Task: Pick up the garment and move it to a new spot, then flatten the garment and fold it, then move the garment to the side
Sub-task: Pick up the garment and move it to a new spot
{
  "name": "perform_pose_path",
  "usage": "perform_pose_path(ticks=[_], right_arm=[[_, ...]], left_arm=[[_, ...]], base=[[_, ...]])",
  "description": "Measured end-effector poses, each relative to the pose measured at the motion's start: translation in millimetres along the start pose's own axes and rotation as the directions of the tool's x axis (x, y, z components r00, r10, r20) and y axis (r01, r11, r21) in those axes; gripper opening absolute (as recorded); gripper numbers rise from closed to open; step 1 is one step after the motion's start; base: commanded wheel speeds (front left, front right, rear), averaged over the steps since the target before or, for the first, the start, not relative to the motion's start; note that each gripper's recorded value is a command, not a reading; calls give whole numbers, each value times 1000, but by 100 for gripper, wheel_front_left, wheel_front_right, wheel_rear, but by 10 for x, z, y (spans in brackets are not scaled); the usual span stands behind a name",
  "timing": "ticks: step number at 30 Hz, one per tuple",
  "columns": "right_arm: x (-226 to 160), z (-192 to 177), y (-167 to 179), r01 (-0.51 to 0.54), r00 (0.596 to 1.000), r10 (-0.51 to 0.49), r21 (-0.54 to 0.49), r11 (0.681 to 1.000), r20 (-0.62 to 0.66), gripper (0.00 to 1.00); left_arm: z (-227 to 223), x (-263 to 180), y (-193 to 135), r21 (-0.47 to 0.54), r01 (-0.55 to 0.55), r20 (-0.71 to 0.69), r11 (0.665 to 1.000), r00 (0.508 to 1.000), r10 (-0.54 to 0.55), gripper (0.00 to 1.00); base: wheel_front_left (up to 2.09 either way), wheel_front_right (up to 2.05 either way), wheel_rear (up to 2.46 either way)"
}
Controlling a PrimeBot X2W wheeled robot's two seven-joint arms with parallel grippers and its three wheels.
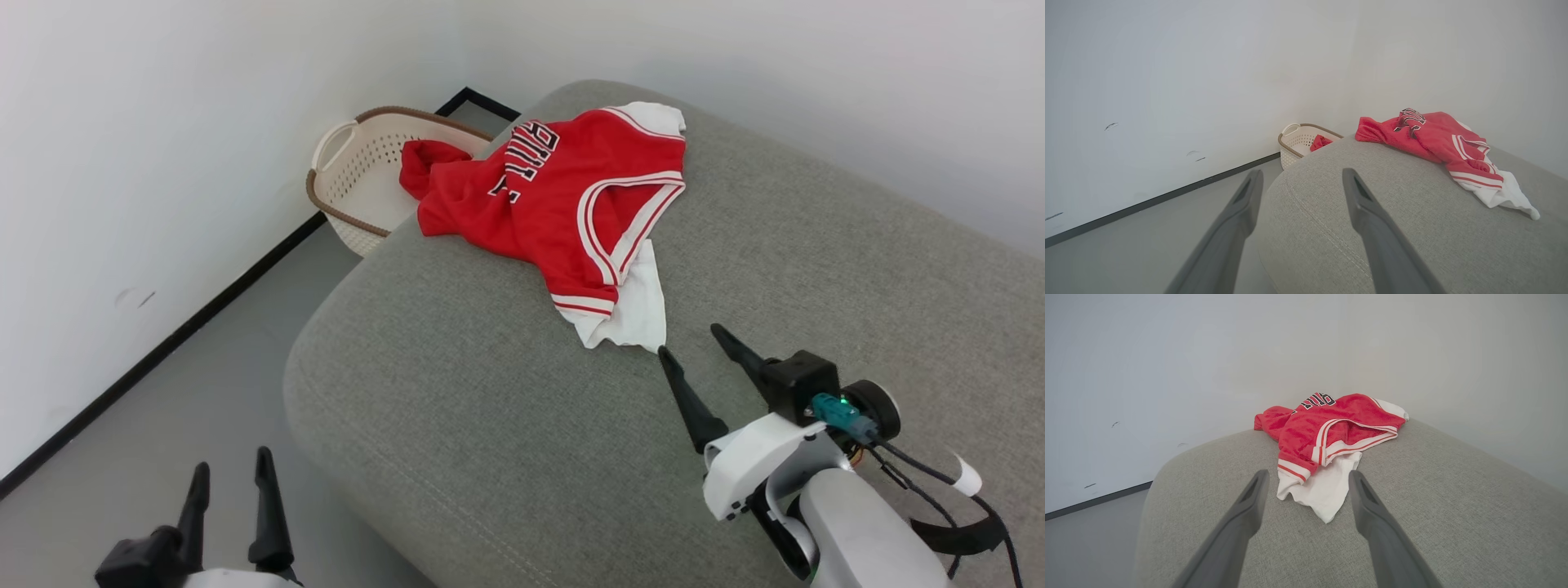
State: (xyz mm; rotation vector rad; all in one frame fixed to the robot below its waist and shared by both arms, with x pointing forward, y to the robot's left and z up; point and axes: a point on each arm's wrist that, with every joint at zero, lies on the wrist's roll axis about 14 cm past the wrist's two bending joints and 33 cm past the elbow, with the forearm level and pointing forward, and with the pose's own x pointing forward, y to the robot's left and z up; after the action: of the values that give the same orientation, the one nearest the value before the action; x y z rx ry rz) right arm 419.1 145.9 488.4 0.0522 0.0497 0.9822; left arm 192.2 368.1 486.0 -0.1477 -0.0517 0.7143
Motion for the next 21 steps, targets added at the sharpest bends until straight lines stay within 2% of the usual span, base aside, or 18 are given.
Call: perform_pose_path(ticks=[3,7,10,14,16,18,21], right_arm=[[-20,41,-90,23,1000,-23,4,1000,10,100],[-184,50,-345,105,994,-105,13,994,21,100],[-360,15,-504,162,987,-162,-1,987,17,100],[-491,221,-698,223,973,-220,-35,974,73,100],[-583,298,-822,260,962,-255,-45,964,95,100],[-639,411,-923,289,952,-280,-55,956,126,100],[-729,549,-1096,335,932,-322,-56,940,168,100]], left_arm=[[-20,11,-78,-4,31,-5,1000,1000,-31,100],[-7,169,-352,43,150,-7,988,989,-149,100],[129,382,-539,79,232,20,969,972,-234,100],[402,729,-773,132,313,66,941,944,-323,100],[549,940,-893,124,338,85,933,933,-349,100],[642,1138,-996,175,367,74,913,920,-384,100],[800,1437,-1266,181,416,68,891,898,-434,100]], base=[[0,0,0],[0,0,0],[0,0,0],[0,0,0],[0,0,0],[0,0,0],[0,0,0]])
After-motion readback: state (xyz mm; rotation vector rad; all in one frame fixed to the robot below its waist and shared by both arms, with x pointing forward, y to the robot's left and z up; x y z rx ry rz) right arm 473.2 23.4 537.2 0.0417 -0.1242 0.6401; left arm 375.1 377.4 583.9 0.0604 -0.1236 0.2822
